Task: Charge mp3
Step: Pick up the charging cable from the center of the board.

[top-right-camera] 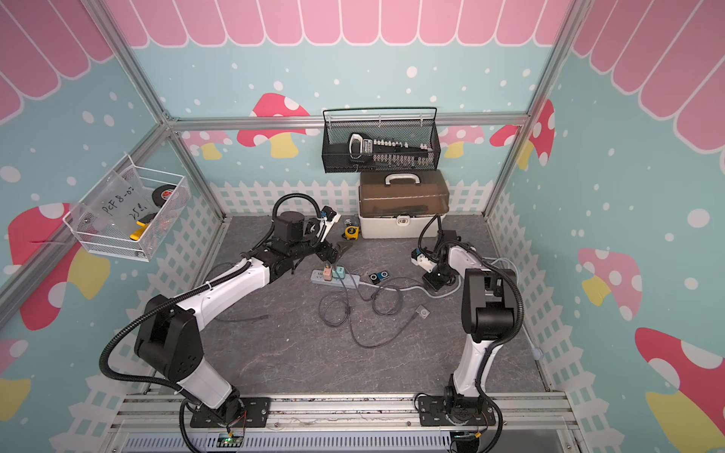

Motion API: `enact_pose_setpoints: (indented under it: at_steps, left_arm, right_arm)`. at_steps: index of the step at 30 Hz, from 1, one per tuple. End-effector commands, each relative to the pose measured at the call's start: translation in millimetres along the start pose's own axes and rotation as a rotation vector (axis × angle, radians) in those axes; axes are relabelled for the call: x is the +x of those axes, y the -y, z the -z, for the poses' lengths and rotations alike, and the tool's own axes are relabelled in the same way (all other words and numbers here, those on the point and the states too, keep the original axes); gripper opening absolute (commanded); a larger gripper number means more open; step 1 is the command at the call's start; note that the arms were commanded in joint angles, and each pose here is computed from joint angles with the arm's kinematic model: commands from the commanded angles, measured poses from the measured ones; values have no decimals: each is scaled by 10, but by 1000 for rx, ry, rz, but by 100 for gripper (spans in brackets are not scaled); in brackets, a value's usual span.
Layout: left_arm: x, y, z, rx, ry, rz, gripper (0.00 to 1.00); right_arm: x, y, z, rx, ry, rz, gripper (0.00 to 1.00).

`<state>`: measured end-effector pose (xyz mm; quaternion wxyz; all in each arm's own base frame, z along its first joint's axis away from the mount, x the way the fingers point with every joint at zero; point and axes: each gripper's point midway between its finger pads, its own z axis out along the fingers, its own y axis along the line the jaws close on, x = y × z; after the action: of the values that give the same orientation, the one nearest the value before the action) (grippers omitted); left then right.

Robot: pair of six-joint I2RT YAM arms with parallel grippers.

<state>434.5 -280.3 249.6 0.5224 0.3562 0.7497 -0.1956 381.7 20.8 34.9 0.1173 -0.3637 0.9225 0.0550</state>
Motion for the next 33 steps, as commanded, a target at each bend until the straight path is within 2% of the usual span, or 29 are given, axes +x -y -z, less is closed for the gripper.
enact_pose_setpoints:
  at_steps: [1,8,9,18,22,23,26,28,33]
  left_arm:
    - [-65,-3,-30,7,2,-22,93]
    - [-57,-5,-80,8,-3,-18,93]
    - [-61,-3,-81,8,-2,-19,93]
    - [-78,21,-111,11,-6,-25,93]
    - [-83,16,-116,11,-8,-28,93]
    - [-93,15,-112,12,-6,-28,93]
    - [-116,43,-114,30,-4,-30,92]
    - [-132,50,-117,38,-4,-29,91]
    - [-281,51,-93,48,24,-27,90]
  right_arm:
    - [116,-98,-25,-57,-15,6,35]
    - [272,-106,-61,-67,-49,7,33]
    - [324,-123,-158,-85,-72,1,33]
    - [380,-131,-272,-105,-97,0,22]
    - [380,-127,-262,-105,-99,1,12]
    - [370,-113,-246,-98,-96,3,7]
    - [289,-38,-147,-57,-70,10,1]
    - [209,32,-73,-21,-40,17,0]
    - [-158,149,391,88,95,76,0]
